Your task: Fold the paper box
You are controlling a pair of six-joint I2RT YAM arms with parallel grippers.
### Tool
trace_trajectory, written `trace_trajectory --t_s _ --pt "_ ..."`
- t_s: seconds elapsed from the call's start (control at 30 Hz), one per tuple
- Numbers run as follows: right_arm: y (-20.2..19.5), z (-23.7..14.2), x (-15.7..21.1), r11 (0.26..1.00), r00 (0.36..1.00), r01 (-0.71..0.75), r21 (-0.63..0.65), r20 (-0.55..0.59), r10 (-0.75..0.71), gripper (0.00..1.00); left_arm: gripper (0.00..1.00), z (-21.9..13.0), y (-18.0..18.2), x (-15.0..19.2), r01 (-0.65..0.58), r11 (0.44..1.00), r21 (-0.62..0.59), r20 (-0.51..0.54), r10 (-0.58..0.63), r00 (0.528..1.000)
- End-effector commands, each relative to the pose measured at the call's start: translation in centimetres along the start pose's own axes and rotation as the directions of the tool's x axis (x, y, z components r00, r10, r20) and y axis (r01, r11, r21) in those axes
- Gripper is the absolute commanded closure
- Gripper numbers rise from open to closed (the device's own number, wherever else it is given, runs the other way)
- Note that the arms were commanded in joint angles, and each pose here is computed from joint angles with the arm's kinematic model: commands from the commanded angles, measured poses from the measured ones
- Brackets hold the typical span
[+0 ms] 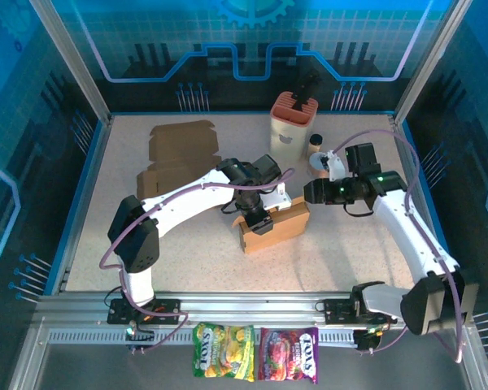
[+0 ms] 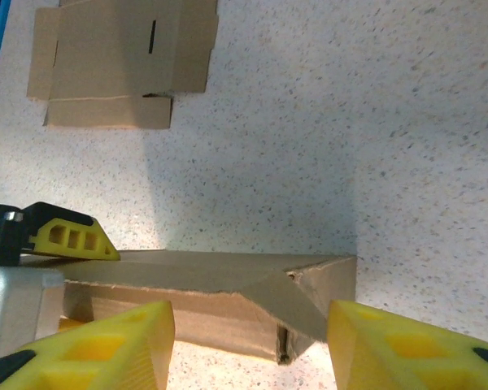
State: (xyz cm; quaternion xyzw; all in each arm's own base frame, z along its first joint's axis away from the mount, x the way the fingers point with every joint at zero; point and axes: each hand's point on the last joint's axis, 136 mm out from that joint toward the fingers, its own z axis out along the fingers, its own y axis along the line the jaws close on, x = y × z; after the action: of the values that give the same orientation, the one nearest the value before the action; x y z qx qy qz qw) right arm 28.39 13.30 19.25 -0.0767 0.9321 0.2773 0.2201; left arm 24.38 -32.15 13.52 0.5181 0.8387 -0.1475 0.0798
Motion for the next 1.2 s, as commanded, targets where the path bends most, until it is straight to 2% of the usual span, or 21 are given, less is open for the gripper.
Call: trace_trajectory --t_s 0.0,0.37,0.77,1.17 --pt "1.5 0.7 -0.3 0.995 0.999 0.034 -0.090 -0.017 -0.036 0.47 0.56 -0.7 0.0 0.6 -0.019 1.000 0.000 -0.013 0.019 1.000" --pt "1.2 0.9 1.3 0.996 0.998 0.031 -0.084 -0.046 -0.035 0.62 0.57 -0.7 0.1 0.6 -0.019 1.000 -0.004 -0.012 0.019 1.000" --pt "0.7 0.3 2.1 0.998 0.998 0.047 -0.035 -0.029 -0.048 0.66 0.57 -0.8 0.1 0.6 -0.019 1.000 -0.001 -0.012 0.019 1.000" --pt "0.1 0.8 1.8 0.996 0.996 0.085 0.031 -0.040 -0.083 0.77 0.57 -1.0 0.0 0.4 -0.019 1.000 0.000 -0.006 0.019 1.000"
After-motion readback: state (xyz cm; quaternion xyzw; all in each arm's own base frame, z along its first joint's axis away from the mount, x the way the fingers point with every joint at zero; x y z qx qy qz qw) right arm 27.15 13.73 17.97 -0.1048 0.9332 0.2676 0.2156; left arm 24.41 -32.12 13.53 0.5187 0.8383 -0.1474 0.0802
